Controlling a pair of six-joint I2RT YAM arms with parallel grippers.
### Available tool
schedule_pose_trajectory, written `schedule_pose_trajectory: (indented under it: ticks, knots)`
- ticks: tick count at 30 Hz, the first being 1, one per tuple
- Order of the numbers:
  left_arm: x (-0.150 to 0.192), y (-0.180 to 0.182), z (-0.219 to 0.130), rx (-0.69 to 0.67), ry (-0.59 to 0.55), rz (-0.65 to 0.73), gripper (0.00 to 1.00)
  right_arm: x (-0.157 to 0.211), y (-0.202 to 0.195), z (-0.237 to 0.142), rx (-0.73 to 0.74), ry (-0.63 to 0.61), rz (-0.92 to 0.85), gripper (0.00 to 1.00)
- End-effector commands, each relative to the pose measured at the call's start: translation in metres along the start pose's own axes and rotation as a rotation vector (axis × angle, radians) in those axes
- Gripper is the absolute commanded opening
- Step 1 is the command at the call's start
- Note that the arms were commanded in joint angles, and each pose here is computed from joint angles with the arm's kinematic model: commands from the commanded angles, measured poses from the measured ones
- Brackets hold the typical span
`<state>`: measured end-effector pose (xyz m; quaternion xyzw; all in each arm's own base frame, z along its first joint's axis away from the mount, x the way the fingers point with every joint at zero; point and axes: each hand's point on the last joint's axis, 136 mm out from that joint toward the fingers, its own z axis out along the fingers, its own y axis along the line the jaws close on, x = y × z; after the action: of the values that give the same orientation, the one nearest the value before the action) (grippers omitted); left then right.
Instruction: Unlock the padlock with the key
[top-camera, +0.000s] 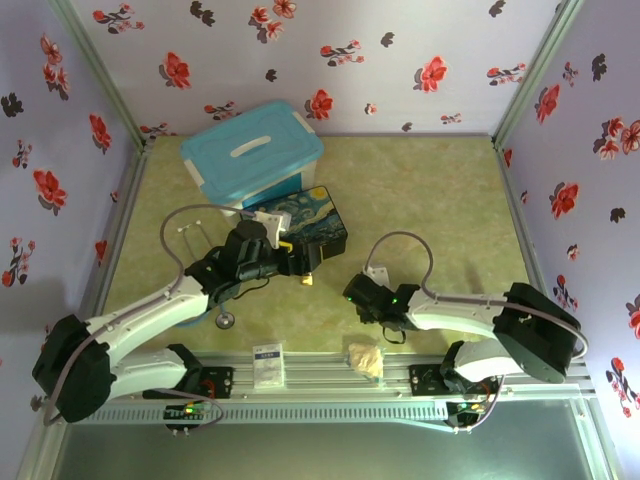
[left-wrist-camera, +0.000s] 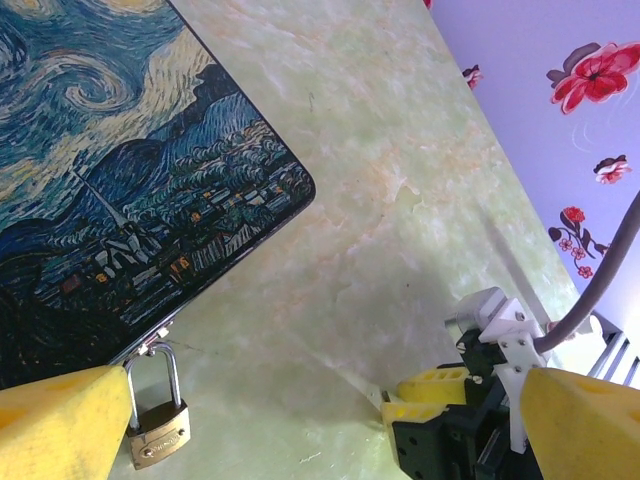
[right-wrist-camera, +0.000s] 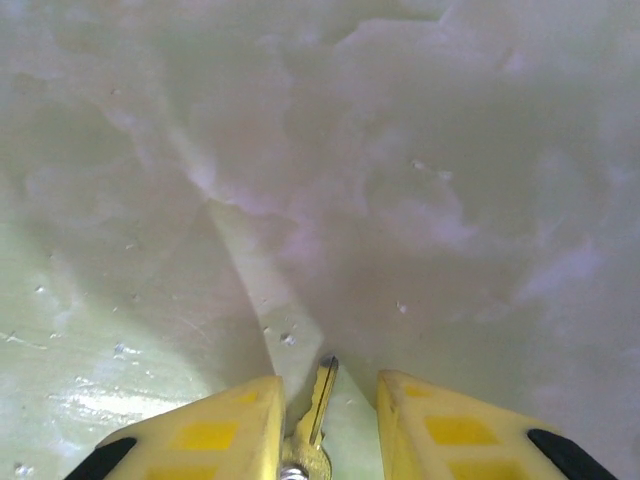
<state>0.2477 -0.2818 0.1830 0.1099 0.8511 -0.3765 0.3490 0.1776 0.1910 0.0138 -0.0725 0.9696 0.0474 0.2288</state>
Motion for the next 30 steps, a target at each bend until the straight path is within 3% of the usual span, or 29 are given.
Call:
schedule_pose_trajectory:
  ticks: [1,13,25,30]
  knots:
    - [-0.013,-0.016,0.001,0.046,-0.034,0.014,1.0,0.028,-0.003,0.0,-0.011,0.095,0.005,0.29]
    - [-0.009,-0.016,0.004,0.045,-0.024,0.002,1.0,0.047,-0.005,0.005,0.033,0.13,-0.011,0.25]
    - [-0.007,-0.018,0.006,0.054,-0.022,-0.006,1.0,0.06,-0.007,-0.002,-0.004,0.153,0.008,0.28]
    - [-0.007,-0.018,0.006,0.054,-0.022,-0.008,1.0,0.064,-0.009,-0.006,0.001,0.165,-0.012,0.34]
